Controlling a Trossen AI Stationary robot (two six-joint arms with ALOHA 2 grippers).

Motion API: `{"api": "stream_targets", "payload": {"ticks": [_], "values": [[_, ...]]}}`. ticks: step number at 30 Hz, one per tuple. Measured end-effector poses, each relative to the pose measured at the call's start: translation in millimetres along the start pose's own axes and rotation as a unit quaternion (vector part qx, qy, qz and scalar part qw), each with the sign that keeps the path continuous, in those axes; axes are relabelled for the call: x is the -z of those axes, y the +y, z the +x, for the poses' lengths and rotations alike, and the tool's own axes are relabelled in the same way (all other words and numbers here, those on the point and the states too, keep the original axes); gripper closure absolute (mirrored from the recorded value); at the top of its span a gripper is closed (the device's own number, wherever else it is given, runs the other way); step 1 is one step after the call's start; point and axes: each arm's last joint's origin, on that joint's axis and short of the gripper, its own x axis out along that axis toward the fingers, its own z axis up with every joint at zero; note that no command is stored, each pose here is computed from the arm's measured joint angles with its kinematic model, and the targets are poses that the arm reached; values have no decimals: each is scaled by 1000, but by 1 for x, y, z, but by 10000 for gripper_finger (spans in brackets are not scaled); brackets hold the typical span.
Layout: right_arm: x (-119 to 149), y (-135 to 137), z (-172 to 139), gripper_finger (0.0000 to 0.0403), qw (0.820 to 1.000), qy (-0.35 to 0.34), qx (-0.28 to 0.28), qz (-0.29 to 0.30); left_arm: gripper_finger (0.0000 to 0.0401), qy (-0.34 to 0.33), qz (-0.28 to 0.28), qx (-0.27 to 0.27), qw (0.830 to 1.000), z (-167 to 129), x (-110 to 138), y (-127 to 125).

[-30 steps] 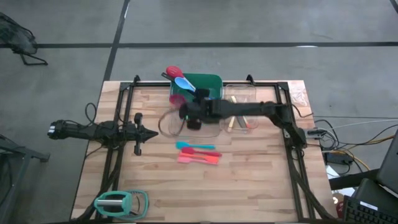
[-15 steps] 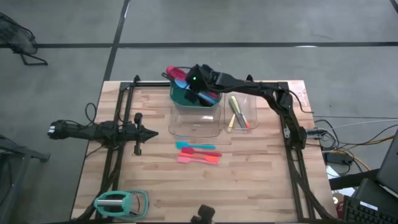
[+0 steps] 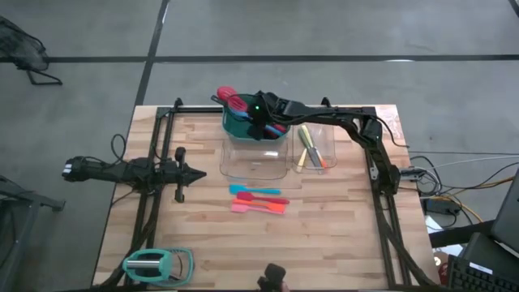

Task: Pick & Place Kitchen Items
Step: Put the red slotted spoon into the green bin, then put the pink spatula into the left transparent bin

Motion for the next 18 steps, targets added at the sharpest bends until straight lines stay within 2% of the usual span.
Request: {"api": "stream_targets", "payload": {"ticks": [12,18], "values": [[-5,2,-9,236,999,-2,-6,-32,391,0,0,0,1000,0,0,0],[-13,6,-37,216,998,-2,-18,-54,391,0,0,0,1000,0,0,0]]}}
